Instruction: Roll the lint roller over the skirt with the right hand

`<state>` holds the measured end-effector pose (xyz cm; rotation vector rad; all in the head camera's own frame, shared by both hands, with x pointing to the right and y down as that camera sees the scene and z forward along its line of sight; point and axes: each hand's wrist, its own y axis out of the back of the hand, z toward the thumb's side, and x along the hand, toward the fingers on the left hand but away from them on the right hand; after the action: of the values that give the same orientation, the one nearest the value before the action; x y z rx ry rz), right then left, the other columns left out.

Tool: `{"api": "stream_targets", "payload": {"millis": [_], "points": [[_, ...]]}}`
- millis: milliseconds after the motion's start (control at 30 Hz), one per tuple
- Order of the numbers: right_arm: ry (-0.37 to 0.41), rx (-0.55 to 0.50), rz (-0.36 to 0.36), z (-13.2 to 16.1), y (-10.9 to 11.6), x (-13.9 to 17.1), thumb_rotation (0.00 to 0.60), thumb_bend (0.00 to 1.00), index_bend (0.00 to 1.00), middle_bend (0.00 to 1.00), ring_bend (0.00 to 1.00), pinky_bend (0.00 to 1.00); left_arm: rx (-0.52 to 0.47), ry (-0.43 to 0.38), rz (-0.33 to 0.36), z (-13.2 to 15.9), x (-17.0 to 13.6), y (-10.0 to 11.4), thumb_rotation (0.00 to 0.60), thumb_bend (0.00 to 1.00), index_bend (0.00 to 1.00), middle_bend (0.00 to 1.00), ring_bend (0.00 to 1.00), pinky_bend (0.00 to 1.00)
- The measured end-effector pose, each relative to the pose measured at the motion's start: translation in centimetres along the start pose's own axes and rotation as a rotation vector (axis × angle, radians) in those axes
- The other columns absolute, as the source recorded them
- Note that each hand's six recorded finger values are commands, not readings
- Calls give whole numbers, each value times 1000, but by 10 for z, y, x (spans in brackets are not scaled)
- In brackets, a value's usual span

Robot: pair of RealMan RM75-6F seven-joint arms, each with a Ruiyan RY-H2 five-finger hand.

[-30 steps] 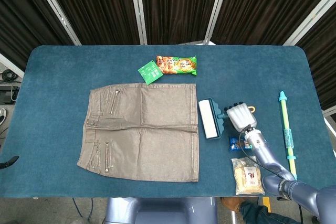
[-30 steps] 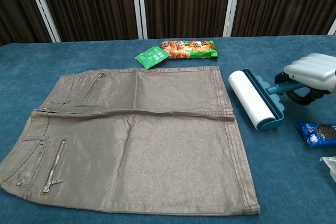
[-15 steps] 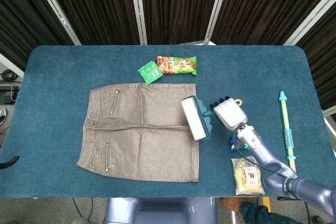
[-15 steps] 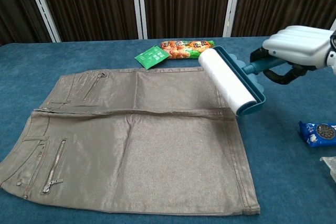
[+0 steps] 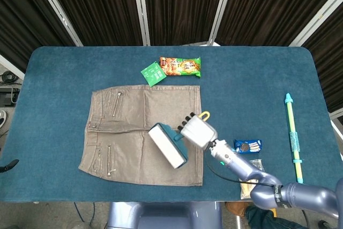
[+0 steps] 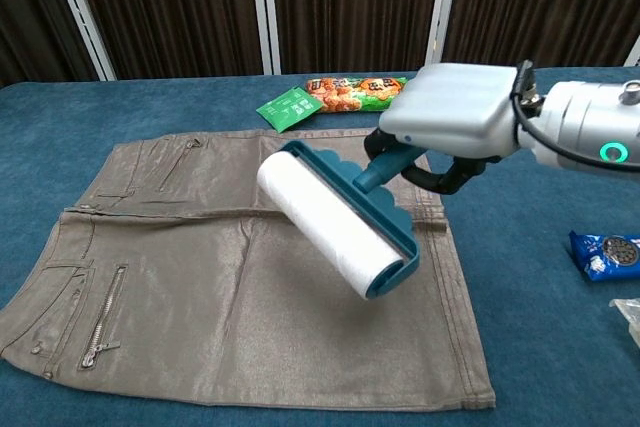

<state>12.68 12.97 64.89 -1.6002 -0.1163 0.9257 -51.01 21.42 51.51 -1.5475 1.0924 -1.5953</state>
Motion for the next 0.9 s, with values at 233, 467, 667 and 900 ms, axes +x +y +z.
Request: {"api": "stream_targets", "payload": {"millis": [233,467,667,900], "points": [[11,83,44,32,-9,-9,600,934,485,538,419,460,-1,-1,-3,-1,0,0,600,0,0,0,0,0],[-55,196,108,46,-28,-11,600,961,482,543,424,465,0,1,-6,-1,0,-1,600,0,0,0,0,0],[-133,297,148,21,-51,-6,600,968,478,544,426,469,-2,-3,-17,0,0,-2,600,0,0,0,0,0],[-220,353,194,-24,-72,8,600,972,476,544,426,471,0,-8,-22,3,0,-4,600,0,0,0,0,0]]}}
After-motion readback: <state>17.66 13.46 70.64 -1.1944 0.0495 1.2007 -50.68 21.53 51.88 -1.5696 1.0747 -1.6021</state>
